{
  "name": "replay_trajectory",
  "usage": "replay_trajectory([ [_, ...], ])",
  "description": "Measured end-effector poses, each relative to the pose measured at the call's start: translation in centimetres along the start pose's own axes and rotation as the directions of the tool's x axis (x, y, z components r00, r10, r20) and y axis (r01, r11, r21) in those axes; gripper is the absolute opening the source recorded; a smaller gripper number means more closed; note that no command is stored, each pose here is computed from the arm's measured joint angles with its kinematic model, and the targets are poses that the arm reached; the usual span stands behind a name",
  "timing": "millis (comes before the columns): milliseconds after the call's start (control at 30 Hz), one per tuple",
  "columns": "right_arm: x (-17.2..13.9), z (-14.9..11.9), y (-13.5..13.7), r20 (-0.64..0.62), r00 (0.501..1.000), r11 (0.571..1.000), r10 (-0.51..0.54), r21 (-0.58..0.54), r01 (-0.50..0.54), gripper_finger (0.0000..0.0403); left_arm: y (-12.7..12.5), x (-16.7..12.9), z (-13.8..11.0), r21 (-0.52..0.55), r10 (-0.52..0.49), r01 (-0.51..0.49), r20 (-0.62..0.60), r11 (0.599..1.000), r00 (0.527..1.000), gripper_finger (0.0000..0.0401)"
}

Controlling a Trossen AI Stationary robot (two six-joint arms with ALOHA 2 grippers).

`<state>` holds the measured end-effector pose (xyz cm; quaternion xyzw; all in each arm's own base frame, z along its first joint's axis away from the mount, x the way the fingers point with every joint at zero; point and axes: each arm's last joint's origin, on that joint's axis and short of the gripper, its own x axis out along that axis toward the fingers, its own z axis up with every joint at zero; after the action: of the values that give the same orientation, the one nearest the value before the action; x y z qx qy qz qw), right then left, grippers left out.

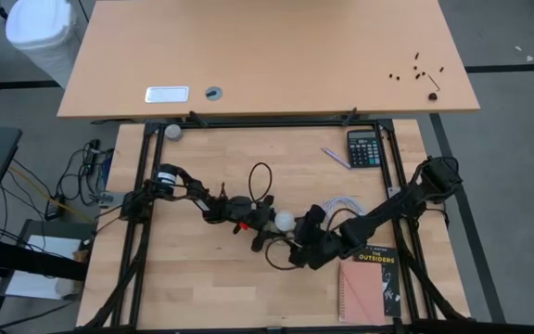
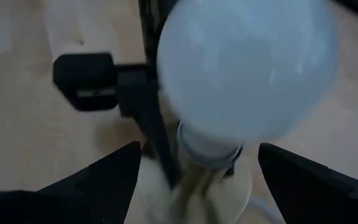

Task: Screw lightbulb
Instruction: Insert the light bulb into the lamp

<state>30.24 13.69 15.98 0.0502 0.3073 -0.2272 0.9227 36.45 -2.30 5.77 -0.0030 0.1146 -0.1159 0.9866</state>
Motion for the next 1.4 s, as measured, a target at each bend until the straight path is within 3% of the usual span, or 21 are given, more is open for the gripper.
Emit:
replay_trajectory([
  [200, 0.3, 1.1, 0.2, -0.009, 0.998, 0.996, 0.059, -0.072, -0.06, 0.0334, 0.0, 0.0, 0.0, 0.01, 0.002, -0.002, -0.003, 1.0, 1.0, 0.0198],
  [667, -2.6, 0.2, 2.5, -0.028, 0.975, 0.975, 0.223, -0.018, -0.223, 0.0334, 0.2, 0.0, -0.2, 0.006, 0.038, -0.038, -0.02, 0.999, 0.999, 0.0198],
  [1000, -1.1, 0.2, -0.3, -0.107, 0.994, 1.0, 0.017, -0.023, -0.02, 0.0318, 0.1, 0.0, -0.2, 0.013, 0.019, -0.019, -0.021, 1.0, 1.0, 0.0198],
  [1100, -0.1, 1.2, -0.9, -0.09, 0.995, 0.997, 0.032, -0.065, -0.038, 0.0315, 0.1, 0.0, -0.2, 0.014, 0.012, -0.012, -0.022, 1.0, 1.0, 0.0198],
  [1233, 1.1, 2.5, -1.4, -0.106, 0.985, 0.988, 0.139, -0.054, -0.145, 0.0313, 0.1, 0.0, -0.3, 0.01, 0.016, -0.016, -0.028, 1.0, 0.999, 0.0198],
  [1400, 0.6, 2.2, -0.8, -0.12, 0.976, 0.981, 0.183, -0.042, -0.189, 0.031, 0.1, 0.0, -0.4, 0.006, 0.044, -0.044, -0.043, 0.999, 0.998, 0.0198],
])
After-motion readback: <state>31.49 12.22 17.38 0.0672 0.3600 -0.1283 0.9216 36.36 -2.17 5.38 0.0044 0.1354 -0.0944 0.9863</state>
